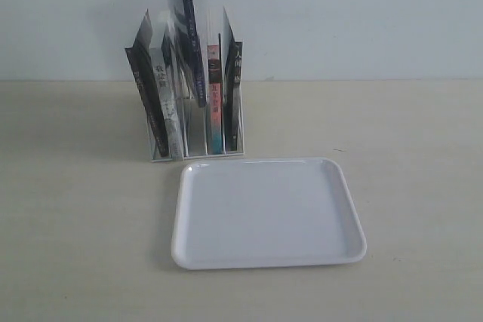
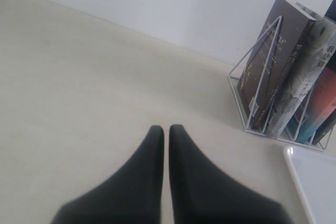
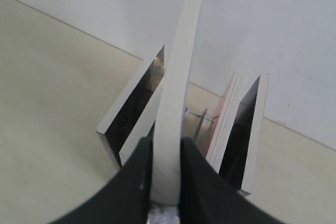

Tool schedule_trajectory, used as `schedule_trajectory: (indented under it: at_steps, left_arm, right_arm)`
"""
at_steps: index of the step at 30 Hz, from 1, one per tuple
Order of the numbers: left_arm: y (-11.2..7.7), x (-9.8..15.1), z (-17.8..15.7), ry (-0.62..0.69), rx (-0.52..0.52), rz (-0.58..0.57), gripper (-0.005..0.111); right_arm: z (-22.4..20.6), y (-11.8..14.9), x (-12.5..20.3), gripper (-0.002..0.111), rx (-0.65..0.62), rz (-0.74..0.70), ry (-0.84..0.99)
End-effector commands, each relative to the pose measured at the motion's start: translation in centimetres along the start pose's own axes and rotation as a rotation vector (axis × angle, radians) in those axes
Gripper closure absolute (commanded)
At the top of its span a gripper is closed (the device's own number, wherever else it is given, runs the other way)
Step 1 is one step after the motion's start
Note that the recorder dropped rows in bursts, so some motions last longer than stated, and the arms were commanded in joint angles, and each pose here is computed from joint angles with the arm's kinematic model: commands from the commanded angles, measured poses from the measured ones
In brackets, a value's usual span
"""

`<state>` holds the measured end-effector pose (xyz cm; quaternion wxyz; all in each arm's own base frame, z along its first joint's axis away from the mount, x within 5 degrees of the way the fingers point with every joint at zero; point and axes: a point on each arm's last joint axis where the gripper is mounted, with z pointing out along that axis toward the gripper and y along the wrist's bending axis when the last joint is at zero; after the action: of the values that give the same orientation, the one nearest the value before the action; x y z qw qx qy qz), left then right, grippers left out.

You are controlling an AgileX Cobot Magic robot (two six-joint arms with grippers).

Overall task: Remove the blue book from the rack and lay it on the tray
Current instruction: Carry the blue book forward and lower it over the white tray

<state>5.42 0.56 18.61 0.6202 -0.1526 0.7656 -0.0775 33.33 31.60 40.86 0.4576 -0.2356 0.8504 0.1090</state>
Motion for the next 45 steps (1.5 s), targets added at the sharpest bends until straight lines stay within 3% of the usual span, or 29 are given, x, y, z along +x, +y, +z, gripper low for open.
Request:
schedule_trajectory:
  at_steps: [1, 14, 22, 26, 32, 38, 45]
  left_arm:
    - [0.0, 0.0, 0.0, -0.006, 0.0, 0.004, 0.103]
    - [0.0, 0.0, 0.0, -0.006, 0.0, 0.004, 0.103]
    - [0.0, 0.0, 0.0, -0.006, 0.0, 0.004, 0.103]
    - [0.0, 0.0, 0.0, -0.006, 0.0, 0.004, 0.103]
    - [0.0, 0.0, 0.0, -0.006, 0.0, 0.004, 0.103]
    - [0.0, 0.0, 0.0, -0.006, 0.0, 0.004, 0.103]
    - [0.0, 0.0, 0.0, -0.006, 0.0, 0.004, 0.103]
  right_arm:
    - [-1.3, 0.0, -0.3, 0.109, 0.022, -0.01, 0.001]
    - [-3.8, 1.9, 1.3, 0.109, 0.093, -0.076, 0.168]
    - [-5.7, 6.4, 3.7, 0.109, 0.075, -0.223, 0.185]
    - [-6.8, 5.4, 5.4, 0.109, 0.119, -0.203, 0.225]
    - [-9.5, 1.3, 8.2, 0.109, 0.354, -0.117, 0.163]
    - [-9.0, 0.2, 10.2, 0.109, 0.444, -0.294, 0.188]
    - [-5.2, 1.1, 12.4, 0.109, 0.484, -0.499, 0.293]
